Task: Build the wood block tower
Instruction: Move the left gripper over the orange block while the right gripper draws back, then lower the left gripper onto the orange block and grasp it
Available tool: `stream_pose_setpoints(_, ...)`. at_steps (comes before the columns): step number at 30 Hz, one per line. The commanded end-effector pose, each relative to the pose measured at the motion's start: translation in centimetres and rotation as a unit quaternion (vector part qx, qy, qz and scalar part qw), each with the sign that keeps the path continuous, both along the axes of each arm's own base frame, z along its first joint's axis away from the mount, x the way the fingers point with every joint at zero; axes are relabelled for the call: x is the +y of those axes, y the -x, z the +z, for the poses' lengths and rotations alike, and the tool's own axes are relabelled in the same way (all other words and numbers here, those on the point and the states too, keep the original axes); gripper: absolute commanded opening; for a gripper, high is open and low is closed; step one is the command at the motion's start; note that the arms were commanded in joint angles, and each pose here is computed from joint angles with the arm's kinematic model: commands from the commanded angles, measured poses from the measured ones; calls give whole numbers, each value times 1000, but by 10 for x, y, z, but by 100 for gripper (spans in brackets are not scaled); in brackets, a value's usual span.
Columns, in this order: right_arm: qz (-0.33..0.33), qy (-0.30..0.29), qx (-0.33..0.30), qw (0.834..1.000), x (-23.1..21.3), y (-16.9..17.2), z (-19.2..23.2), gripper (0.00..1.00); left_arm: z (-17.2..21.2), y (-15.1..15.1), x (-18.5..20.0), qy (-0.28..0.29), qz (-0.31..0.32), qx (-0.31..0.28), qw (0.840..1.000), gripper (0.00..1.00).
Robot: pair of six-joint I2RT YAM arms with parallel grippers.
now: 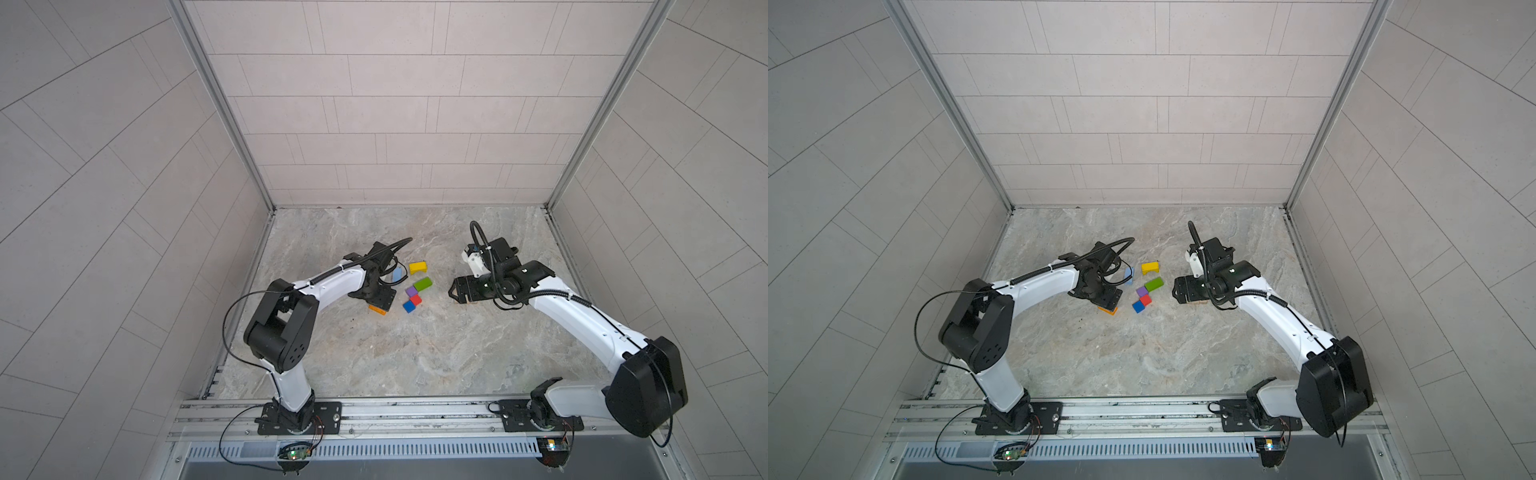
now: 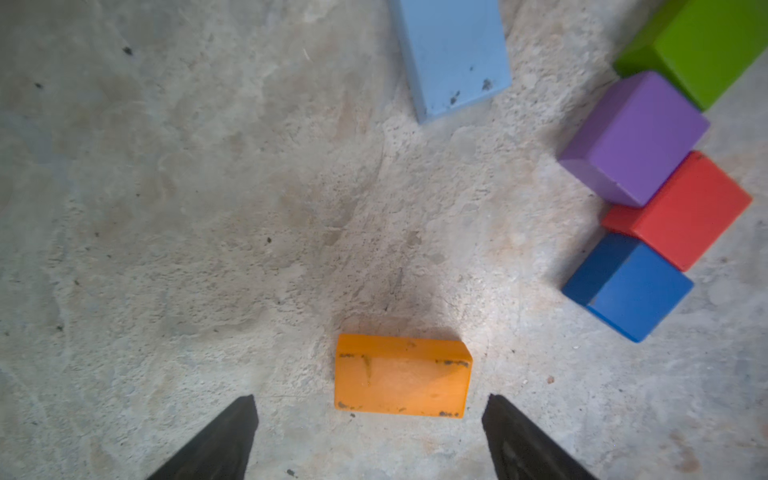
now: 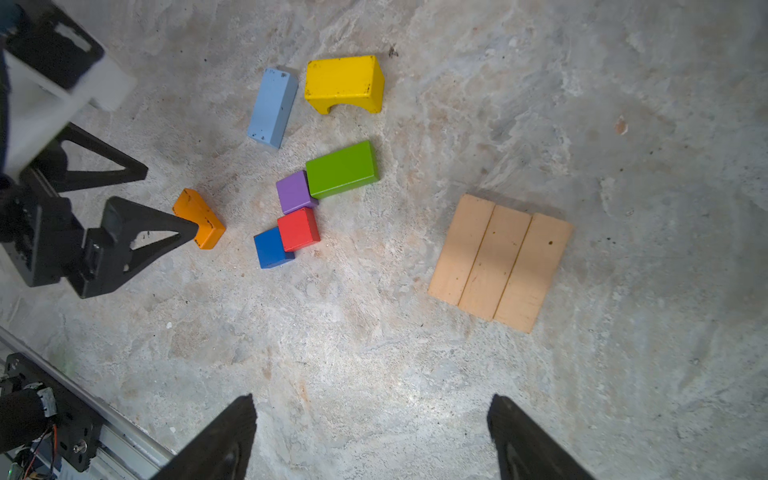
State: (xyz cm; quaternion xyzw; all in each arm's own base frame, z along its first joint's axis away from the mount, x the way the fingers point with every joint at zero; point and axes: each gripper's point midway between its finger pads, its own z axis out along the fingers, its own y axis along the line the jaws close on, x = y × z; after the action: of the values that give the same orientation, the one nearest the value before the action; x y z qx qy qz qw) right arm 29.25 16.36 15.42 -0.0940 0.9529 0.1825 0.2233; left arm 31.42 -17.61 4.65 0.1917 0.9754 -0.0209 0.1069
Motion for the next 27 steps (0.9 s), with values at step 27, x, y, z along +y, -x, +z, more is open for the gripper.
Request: stream_pose_setpoints(27,0,-2,-9,1000,-8,7,3,88,-23,8,-11,-30,19,33,999,85)
